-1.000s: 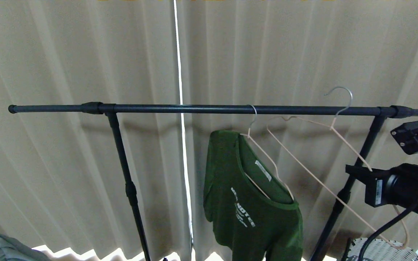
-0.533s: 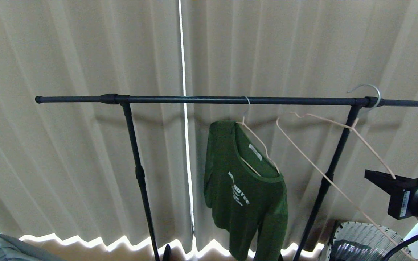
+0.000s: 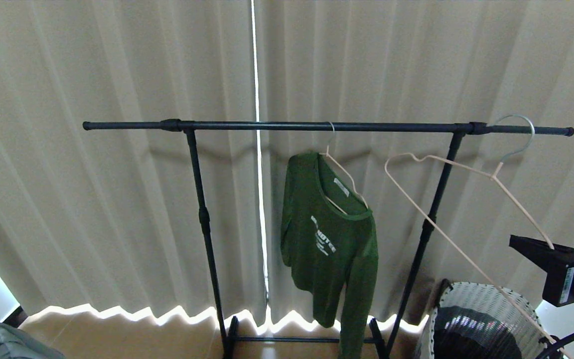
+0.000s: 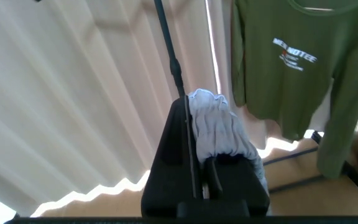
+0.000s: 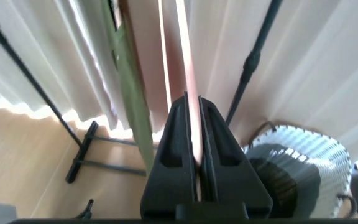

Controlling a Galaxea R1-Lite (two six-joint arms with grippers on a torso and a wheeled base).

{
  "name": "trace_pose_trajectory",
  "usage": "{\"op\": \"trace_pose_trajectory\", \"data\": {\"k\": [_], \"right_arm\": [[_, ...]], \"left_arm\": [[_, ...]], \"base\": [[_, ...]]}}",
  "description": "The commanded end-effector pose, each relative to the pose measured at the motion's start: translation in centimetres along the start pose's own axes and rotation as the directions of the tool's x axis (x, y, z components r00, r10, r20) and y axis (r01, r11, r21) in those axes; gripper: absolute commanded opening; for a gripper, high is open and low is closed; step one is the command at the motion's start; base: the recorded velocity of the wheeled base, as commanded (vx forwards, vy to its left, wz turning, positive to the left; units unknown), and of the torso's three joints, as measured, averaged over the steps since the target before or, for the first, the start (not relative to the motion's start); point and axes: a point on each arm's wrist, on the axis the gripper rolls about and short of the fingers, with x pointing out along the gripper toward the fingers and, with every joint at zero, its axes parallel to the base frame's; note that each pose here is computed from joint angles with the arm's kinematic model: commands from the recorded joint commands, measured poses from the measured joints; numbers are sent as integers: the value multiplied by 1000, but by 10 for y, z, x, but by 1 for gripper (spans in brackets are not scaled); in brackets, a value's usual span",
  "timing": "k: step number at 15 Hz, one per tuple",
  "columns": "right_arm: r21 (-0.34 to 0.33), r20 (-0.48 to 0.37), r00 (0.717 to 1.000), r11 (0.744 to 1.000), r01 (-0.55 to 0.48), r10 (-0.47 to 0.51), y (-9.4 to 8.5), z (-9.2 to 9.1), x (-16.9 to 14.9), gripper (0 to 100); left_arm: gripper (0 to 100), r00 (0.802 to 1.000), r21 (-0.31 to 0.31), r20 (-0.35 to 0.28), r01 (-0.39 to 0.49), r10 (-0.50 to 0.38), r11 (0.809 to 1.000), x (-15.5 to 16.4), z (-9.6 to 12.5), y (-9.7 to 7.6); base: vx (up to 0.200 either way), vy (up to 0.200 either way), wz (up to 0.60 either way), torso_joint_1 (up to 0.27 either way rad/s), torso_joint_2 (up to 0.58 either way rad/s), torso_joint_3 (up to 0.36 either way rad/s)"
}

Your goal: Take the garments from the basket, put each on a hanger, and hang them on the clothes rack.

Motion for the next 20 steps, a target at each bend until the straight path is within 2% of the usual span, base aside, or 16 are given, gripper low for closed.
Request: {"op": "trace_pose_trajectory", "data": {"k": [1, 7, 10, 12, 14, 16, 18, 20], "right_arm": [[0, 2, 1000, 1000, 0, 0, 0, 0, 0, 0], [2, 3, 1000, 1000, -5, 5, 0, -2, -1, 0], [6, 34, 999, 1000, -20, 20, 0, 1, -7, 0], [10, 42, 998, 999, -49, 48, 2, 5, -4, 0], [13, 72, 989, 992, -127, 126, 5, 10, 2, 0], [7, 98, 983, 988, -156, 155, 8, 13, 1, 0], [-1, 103, 977, 982, -189, 188, 13, 14, 0, 0], [-11, 92, 970, 974, -227, 227, 19, 12, -1, 0]], "left_arm": [[0, 1000, 1, -7, 2, -2, 1000, 1, -1, 0], [0, 1000, -1, -13, 3, -3, 1000, 1, -2, 0], [0, 999, -2, -49, -8, 8, 1000, 2, -10, -2], [0, 997, -3, -77, -25, 24, 1000, 11, 1, 1], [0, 994, -6, -82, -72, 72, 997, 22, 23, 9], [0, 989, -9, -90, -119, 118, 993, 36, 45, 18], [0, 986, -13, -113, -123, 121, 992, 47, 53, 22], [0, 983, -43, -155, -103, 95, 994, 65, 58, 24]], "base": [[0, 0, 0, 0, 0, 0], [0, 0, 0, 0, 0, 0], [0, 0, 0, 0, 0, 0], [0, 0, 0, 0, 0, 0], [0, 0, 0, 0, 0, 0], [0, 0, 0, 0, 0, 0], [0, 0, 0, 0, 0, 0], [0, 0, 0, 0, 0, 0]]}}
